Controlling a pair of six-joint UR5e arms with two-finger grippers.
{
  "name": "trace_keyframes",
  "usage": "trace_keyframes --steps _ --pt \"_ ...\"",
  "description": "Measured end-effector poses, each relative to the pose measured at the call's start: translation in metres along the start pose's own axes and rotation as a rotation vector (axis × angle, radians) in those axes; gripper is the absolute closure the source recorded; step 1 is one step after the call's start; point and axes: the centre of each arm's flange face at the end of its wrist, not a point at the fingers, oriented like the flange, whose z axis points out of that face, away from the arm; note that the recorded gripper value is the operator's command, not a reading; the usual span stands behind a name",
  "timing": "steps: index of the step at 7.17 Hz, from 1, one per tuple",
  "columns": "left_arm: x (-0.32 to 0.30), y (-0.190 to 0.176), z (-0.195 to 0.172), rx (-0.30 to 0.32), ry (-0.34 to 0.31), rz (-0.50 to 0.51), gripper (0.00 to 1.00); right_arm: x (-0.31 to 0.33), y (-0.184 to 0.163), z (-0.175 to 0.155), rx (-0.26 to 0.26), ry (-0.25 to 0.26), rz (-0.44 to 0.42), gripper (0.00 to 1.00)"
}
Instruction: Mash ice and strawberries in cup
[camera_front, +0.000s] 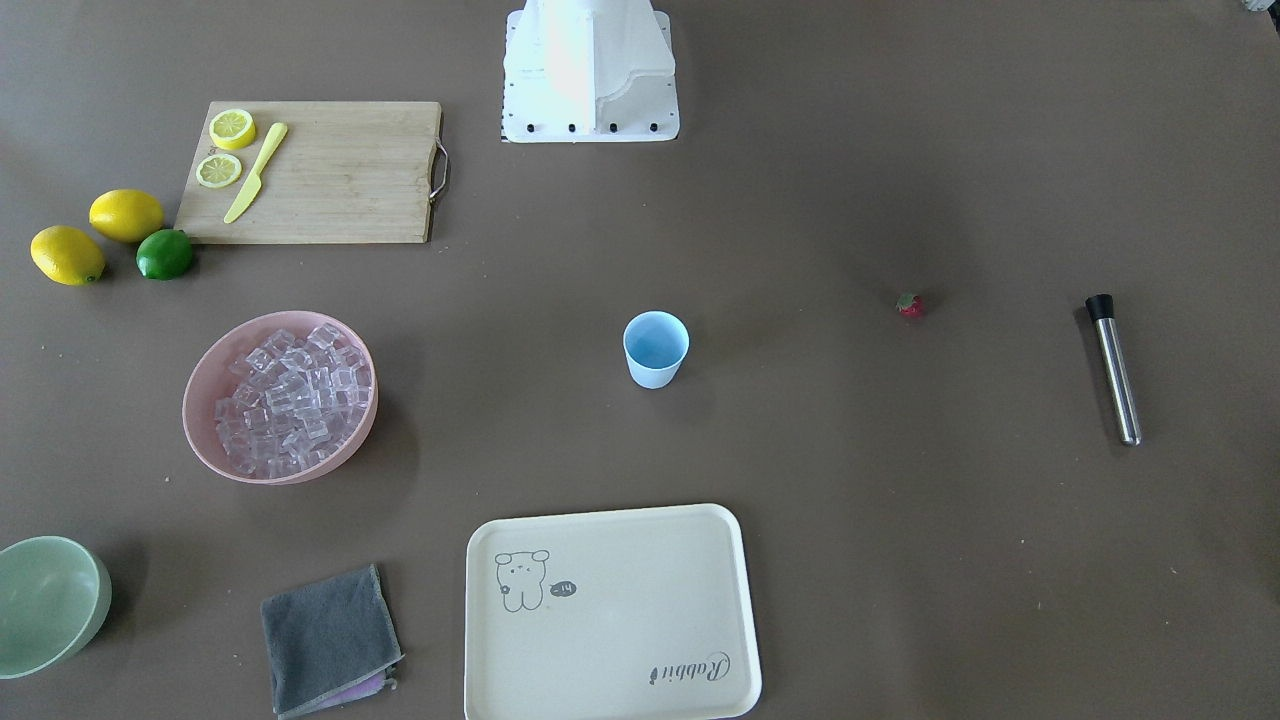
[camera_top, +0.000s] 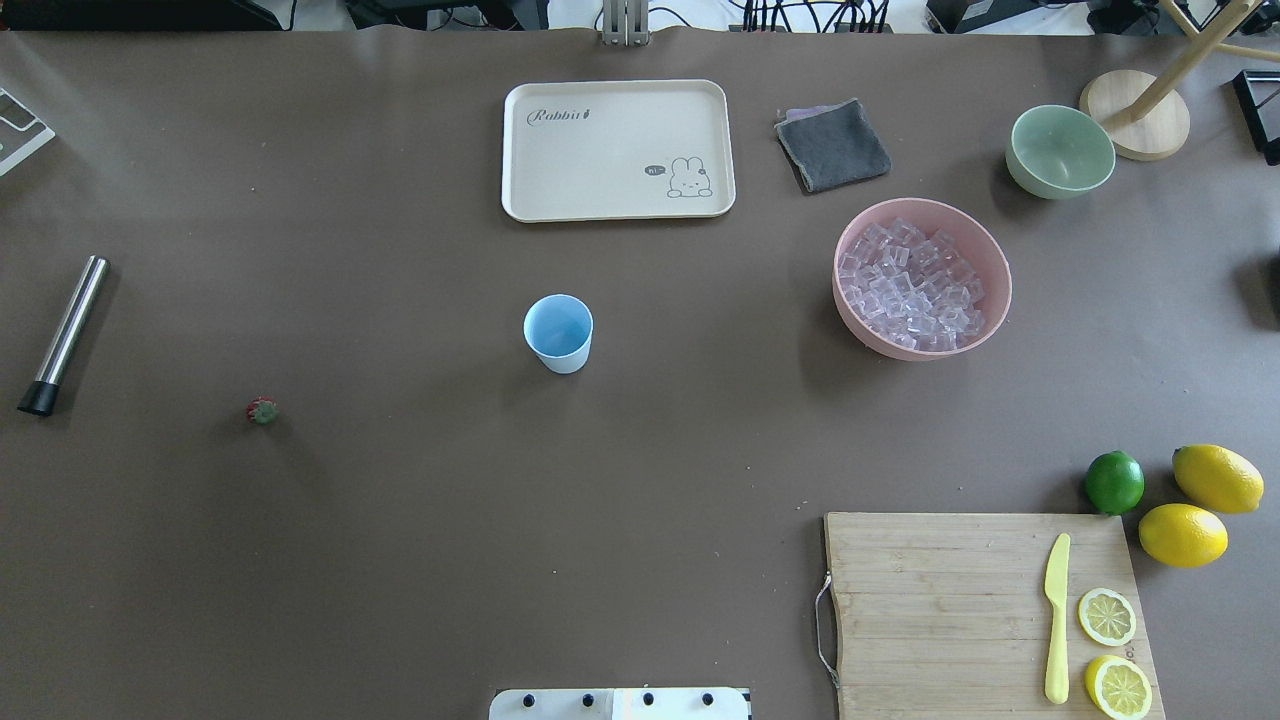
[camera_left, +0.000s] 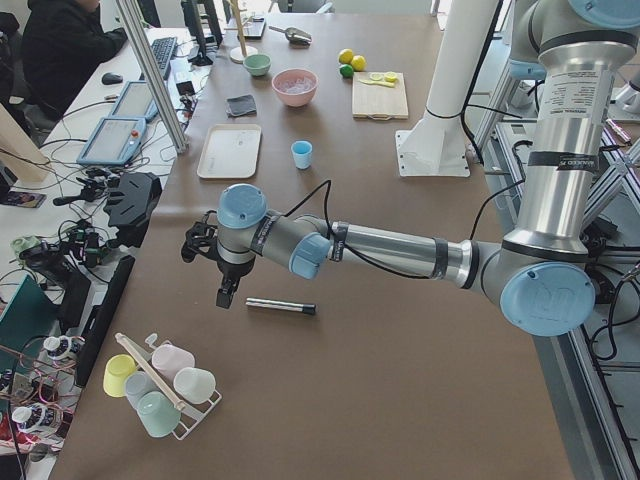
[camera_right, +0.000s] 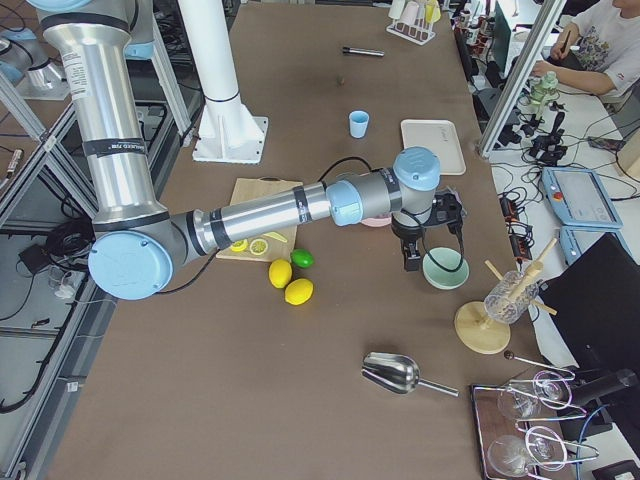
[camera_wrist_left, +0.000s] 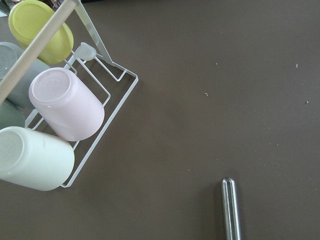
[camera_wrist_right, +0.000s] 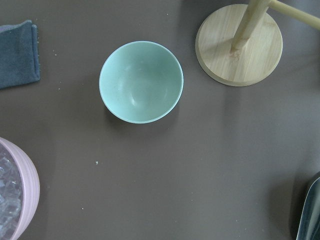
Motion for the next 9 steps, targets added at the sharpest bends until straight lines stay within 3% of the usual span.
trace_keyframes --steps 2,4,6,9 --pt "0.019 -0.019 -0.006 0.018 0.009 0.031 0.03 -0.047 -0.011 0.011 -0.013 -0.019 0.026 0.01" --pt "0.034 -0.026 -0.006 0.026 0.013 0.051 0.03 -0.171 -0.028 0.033 -0.033 -0.067 0.073 0.01" --pt "0.038 -0.035 -0.007 0.028 -0.010 0.049 0.03 -0.289 -0.022 0.068 -0.029 -0.054 0.110 0.01" --pt "0.054 -0.052 0.009 0.005 -0.014 0.062 0.03 -0.339 0.011 0.123 -0.025 -0.021 0.052 0.01"
